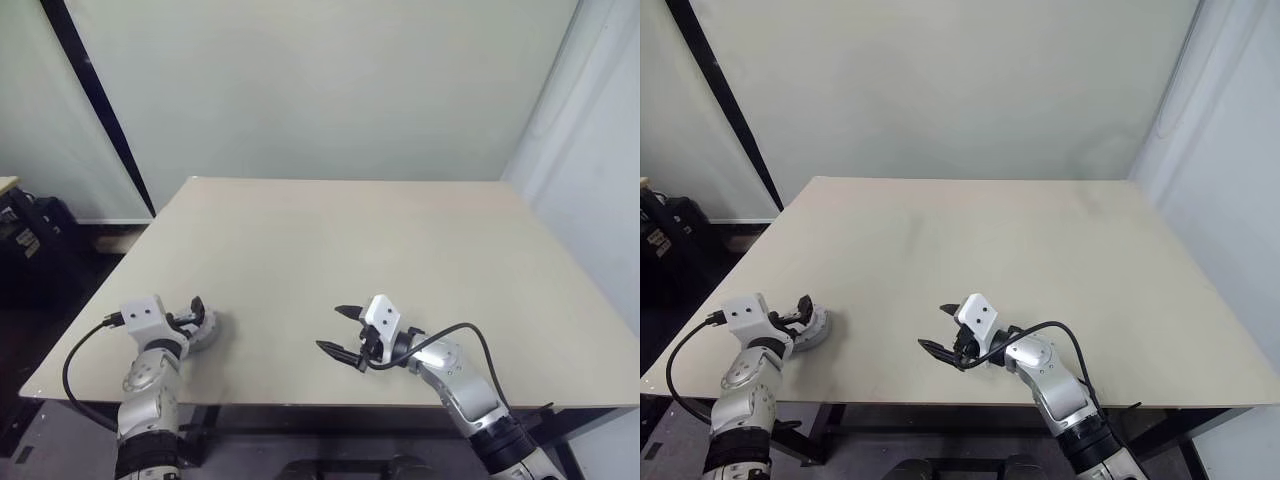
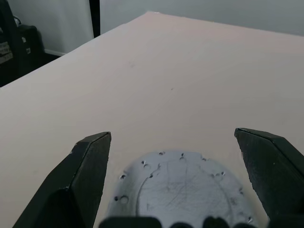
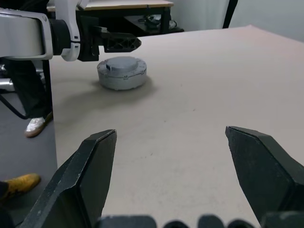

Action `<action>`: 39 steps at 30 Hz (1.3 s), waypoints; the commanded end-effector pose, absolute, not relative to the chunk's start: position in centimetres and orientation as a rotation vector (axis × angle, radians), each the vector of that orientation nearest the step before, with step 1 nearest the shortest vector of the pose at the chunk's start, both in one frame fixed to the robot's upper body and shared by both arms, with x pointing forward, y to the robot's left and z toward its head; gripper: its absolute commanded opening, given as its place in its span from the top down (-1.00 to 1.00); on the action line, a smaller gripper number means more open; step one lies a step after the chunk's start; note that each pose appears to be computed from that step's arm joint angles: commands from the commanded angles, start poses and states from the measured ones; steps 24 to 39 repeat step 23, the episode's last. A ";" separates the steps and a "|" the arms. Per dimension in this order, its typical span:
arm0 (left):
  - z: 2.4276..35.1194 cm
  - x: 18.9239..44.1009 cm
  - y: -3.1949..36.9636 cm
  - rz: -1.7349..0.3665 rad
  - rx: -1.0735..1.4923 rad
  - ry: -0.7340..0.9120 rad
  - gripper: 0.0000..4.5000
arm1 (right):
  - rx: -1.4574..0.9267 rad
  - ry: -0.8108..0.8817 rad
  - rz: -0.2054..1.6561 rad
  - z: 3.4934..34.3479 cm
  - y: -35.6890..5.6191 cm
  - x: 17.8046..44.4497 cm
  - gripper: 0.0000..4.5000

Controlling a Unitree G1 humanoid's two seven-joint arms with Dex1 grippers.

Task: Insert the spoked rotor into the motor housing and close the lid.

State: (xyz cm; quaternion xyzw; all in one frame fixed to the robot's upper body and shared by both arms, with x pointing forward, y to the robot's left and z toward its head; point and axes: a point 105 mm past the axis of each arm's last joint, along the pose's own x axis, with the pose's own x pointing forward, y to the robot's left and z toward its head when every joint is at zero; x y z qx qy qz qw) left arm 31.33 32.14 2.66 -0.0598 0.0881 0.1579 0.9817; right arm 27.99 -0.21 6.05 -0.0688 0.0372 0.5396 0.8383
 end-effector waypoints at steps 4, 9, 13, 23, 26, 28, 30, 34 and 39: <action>7.5 32.8 26.5 -0.042 -0.026 0.038 -0.98 | -0.125 0.051 1.051 7.5 -1.7 29.9 -0.78; 8.2 30.7 17.7 -0.545 0.017 0.088 -0.98 | -0.064 0.050 0.862 8.3 -5.7 32.0 -0.78; 7.2 28.8 14.7 -0.704 0.004 0.140 -0.98 | -0.058 0.070 0.776 7.8 -8.6 31.8 -0.78; 6.1 29.0 14.6 -0.679 -0.010 0.164 -0.98 | -0.067 0.120 0.731 6.3 -10.2 30.7 -0.78; 6.1 29.0 14.6 -0.679 -0.010 0.164 -0.98 | -0.067 0.120 0.731 6.3 -10.2 30.7 -0.78; 6.1 29.0 14.6 -0.679 -0.010 0.164 -0.98 | -0.067 0.120 0.731 6.3 -10.2 30.7 -0.78; 6.1 29.0 14.6 -0.679 -0.010 0.164 -0.98 | -0.067 0.120 0.731 6.3 -10.2 30.7 -0.78; 6.1 29.0 14.6 -0.679 -0.010 0.164 -0.98 | -0.067 0.120 0.731 6.3 -10.2 30.7 -0.78; 6.1 29.0 14.6 -0.679 -0.010 0.164 -0.98 | -0.067 0.120 0.731 6.3 -10.2 30.7 -0.78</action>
